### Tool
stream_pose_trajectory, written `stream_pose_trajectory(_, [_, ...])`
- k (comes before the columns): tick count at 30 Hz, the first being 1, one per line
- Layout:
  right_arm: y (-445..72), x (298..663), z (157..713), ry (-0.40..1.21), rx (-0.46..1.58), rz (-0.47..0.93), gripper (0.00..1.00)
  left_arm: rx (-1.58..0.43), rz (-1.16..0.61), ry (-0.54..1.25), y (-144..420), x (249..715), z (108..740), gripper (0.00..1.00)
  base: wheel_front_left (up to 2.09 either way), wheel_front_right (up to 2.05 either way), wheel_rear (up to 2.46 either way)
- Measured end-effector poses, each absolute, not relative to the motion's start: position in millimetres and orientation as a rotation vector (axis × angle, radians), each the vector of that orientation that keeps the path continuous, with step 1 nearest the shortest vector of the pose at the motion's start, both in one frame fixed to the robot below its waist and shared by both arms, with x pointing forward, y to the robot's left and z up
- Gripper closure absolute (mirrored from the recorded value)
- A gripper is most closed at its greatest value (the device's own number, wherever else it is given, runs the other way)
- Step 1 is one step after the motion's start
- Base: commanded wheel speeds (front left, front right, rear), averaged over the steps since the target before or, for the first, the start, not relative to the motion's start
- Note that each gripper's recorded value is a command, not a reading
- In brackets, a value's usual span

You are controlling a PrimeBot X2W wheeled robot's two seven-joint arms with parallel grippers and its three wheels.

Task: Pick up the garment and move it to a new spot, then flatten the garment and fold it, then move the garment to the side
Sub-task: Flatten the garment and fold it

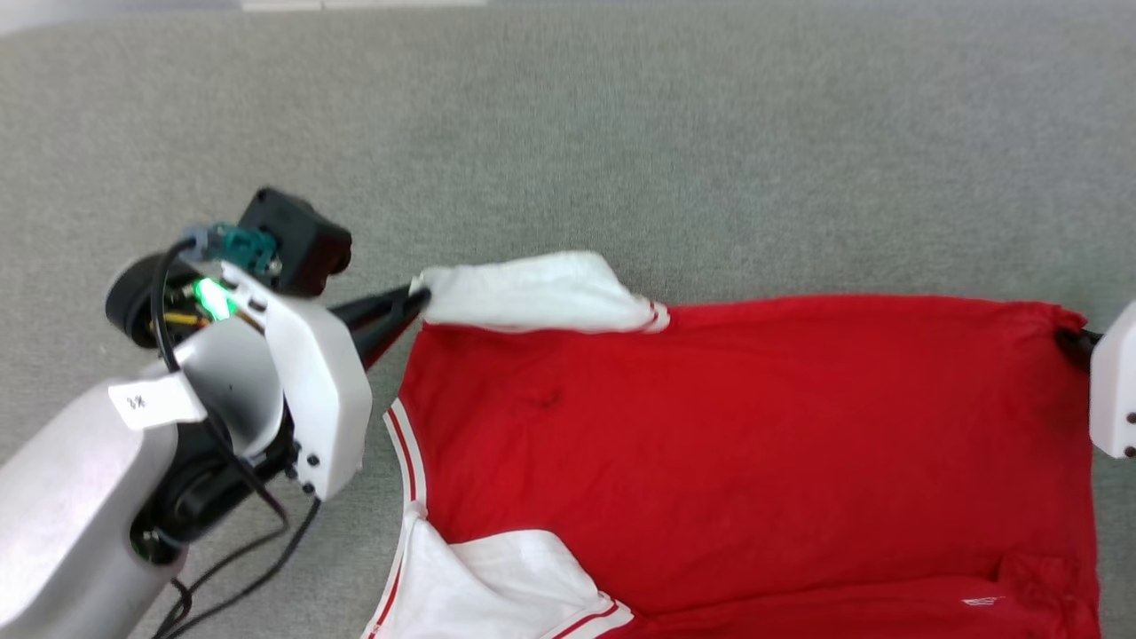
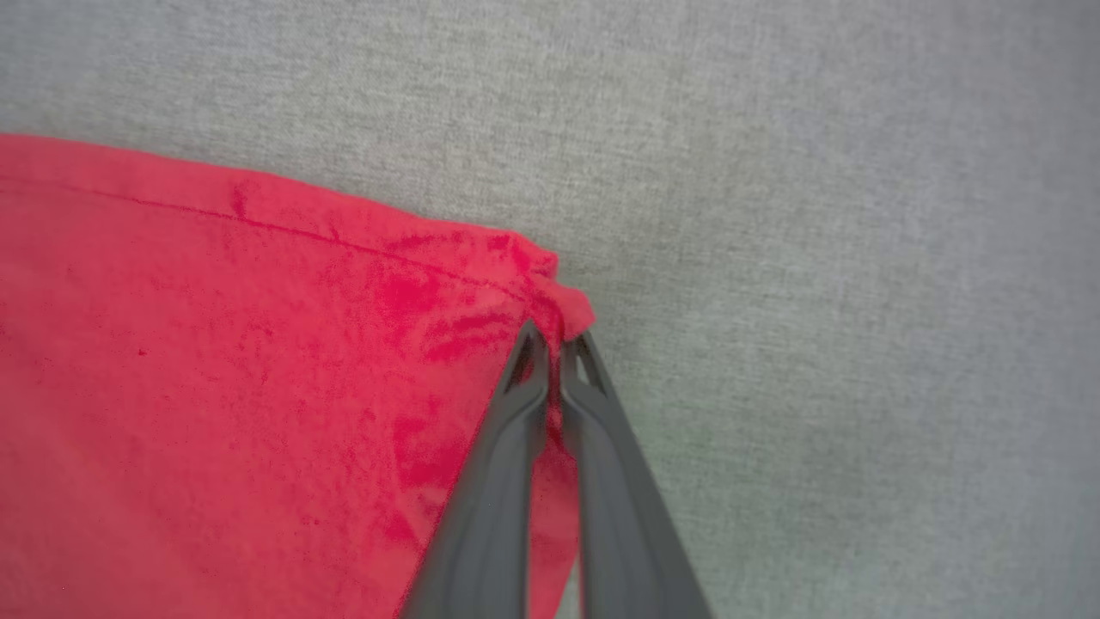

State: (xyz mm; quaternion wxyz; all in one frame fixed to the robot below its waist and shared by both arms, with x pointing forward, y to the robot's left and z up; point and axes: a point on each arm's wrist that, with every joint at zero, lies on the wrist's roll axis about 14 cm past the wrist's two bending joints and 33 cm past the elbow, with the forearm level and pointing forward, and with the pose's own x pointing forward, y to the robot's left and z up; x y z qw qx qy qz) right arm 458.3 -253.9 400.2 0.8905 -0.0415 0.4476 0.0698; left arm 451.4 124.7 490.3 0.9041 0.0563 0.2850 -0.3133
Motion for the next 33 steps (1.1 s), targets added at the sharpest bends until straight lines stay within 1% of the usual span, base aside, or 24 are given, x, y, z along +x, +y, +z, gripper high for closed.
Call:
stream_pose_trajectory(5, [-257.0,448.3,426.7,0.833,-0.053,0.134,1.00,0.108,-0.631,0.577,129.4,428.9,499.4,1.00,0.00,0.00,0.00])
stream_pose_trajectory(6, [-256.6,440.7,433.2,0.808,-0.041,0.135,1.00,0.100,-0.626,0.584,131.2,416.9,499.2,1.00,0.00,0.00,0.00])
stream_pose_trajectory(13, [-253.8,403.9,441.0,0.774,0.024,0.133,1.00,0.066,-0.596,0.627,142.8,373.8,492.1,1.00,0.00,0.00,0.00])
stream_pose_trajectory(18, [-251.1,372.0,426.5,0.832,0.043,0.142,1.00,0.038,-0.592,0.705,144.9,339.2,472.3,1.00,0.00,0.00,0.00])
stream_pose_trajectory(23, [-248.4,348.4,411.9,0.900,0.050,0.156,1.00,0.025,-0.601,0.817,144.8,306.2,443.1,1.00,0.00,0.00,0.00])
stream_pose_trajectory(30, [-249.3,331.6,398.1,0.968,0.020,0.175,1.00,-0.004,-0.614,0.920,140.4,279.0,414.6,1.00,0.00,0.00,0.00])
stream_pose_trajectory(33, [-252.5,327.0,392.8,0.995,0.003,0.177,1.00,0.027,-0.609,0.962,145.5,272.3,400.3,1.00,0.00,0.00,0.00])
